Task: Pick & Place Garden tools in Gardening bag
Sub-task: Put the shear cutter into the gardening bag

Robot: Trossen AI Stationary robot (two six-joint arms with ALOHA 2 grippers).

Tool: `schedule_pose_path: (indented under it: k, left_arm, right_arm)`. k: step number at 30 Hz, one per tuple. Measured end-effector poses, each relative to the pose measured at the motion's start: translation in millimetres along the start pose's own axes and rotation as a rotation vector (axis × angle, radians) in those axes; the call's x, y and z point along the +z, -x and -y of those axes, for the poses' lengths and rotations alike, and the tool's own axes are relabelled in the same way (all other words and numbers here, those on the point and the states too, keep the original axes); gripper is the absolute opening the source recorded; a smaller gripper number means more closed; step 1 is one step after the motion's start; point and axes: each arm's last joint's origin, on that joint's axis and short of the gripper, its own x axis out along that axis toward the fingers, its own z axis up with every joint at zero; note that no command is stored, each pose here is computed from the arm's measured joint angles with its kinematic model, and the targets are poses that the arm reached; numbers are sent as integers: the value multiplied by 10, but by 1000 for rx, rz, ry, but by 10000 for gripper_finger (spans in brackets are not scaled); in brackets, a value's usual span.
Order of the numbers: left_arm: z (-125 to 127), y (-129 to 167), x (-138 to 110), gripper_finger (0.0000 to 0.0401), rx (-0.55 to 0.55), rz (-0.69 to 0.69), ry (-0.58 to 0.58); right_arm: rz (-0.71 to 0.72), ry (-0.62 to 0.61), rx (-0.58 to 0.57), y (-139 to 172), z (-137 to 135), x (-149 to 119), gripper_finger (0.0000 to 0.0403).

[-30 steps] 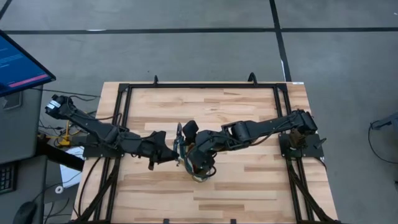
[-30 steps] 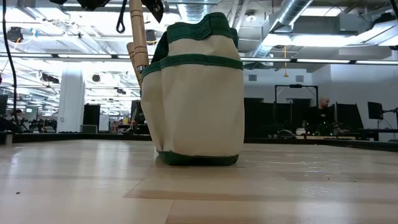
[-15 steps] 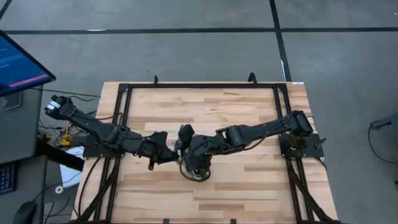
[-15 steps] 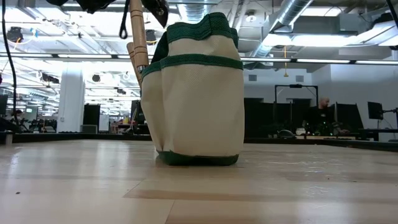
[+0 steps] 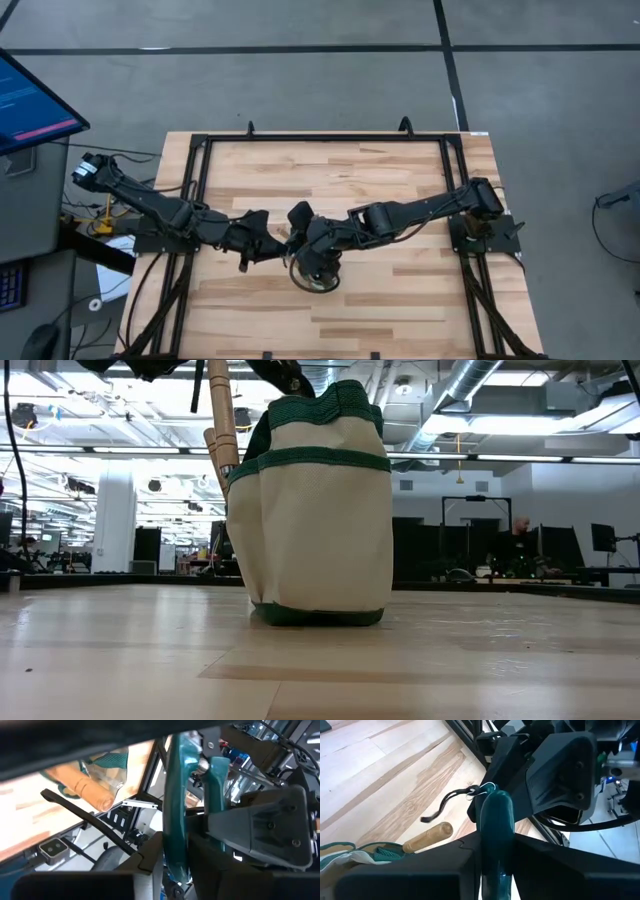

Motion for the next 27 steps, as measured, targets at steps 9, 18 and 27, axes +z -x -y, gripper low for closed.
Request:
schedule_pose_path:
  k: [9, 18, 27]
  left_arm:
    - [37, 31, 9, 148, -39, 39, -71]
    - [179, 187, 10, 202, -145, 63, -103]
    - [426, 482, 36, 196, -353, 182, -334]
  right_arm:
    - [-3, -24, 3, -4, 4, -9, 64]
    - [-35, -36, 26, 309, 99, -78, 64]
    - [127, -296, -80, 1242, 465, -120, 64]
